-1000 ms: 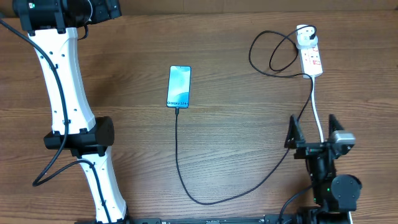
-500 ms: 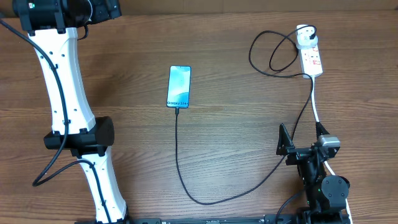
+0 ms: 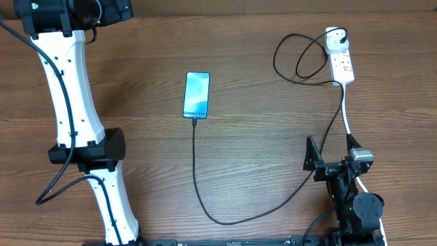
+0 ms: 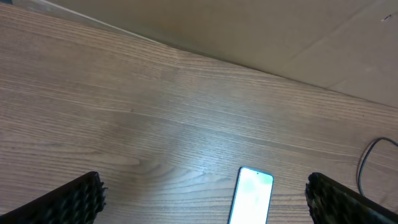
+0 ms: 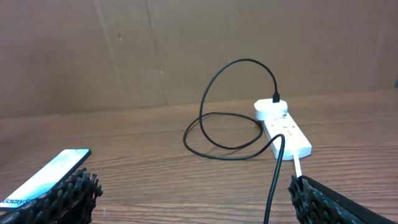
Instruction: Plug charger to phone and switch on socket
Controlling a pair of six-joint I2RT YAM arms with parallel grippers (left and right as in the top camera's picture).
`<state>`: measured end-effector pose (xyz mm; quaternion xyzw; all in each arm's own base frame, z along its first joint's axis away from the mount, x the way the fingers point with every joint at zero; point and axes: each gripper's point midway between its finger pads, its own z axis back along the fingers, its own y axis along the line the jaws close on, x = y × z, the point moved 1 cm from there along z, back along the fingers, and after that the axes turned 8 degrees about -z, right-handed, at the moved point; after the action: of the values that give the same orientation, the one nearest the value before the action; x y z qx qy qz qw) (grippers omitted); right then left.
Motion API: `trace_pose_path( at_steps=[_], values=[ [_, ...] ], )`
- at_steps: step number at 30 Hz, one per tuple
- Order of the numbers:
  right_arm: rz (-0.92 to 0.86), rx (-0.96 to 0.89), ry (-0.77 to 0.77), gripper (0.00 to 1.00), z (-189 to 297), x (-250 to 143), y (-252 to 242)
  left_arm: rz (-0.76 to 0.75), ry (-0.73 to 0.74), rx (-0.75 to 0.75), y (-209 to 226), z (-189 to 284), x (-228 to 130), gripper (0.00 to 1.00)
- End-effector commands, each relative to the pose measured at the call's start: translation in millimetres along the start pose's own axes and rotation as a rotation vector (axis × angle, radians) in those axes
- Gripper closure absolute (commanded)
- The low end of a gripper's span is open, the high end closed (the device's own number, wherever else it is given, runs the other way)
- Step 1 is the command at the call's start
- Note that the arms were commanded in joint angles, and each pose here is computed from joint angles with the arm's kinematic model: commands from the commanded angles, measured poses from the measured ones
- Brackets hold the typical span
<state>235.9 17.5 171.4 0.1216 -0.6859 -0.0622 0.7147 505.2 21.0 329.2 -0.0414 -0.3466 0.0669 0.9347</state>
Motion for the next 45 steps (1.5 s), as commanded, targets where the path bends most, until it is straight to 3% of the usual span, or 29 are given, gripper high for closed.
trace_pose_path(
  at_steps=[1,11,17,24,29,36,45],
  values=[
    [0.001,0.012,-0.004,0.0,0.0,-1.7,2.0,0.005,0.001,0.001,-2.7,1.2,-0.7,0.0],
    [0.001,0.012,-0.004,0.0,0.0,-1.7,2.0,-0.027,-0.014,0.048,1.1,8.2,1.1,0.0],
    [0.001,0.012,-0.004,0.0,0.0,-1.7,2.0,-0.054,-0.018,0.152,14.8,64.4,-12.9,0.0],
    [0.001,0.012,-0.004,0.0,0.0,-1.7,2.0,-0.176,-0.296,0.095,4.7,125.7,-24.3,0.0],
    [0.001,0.012,-0.004,0.0,0.0,-1.7,2.0,-0.27,-0.491,0.06,1.2,143.4,-70.2,0.0],
    [0.001,0.012,-0.004,0.0,0.0,-1.7,2.0,-0.321,-0.636,0.066,9.3,140.7,-150.6,0.0],
    [0.001,0.012,-0.004,0.0,0.0,-1.7,2.0,-0.388,-0.791,0.051,14.8,101.0,-235.9,0.0]
  ],
)
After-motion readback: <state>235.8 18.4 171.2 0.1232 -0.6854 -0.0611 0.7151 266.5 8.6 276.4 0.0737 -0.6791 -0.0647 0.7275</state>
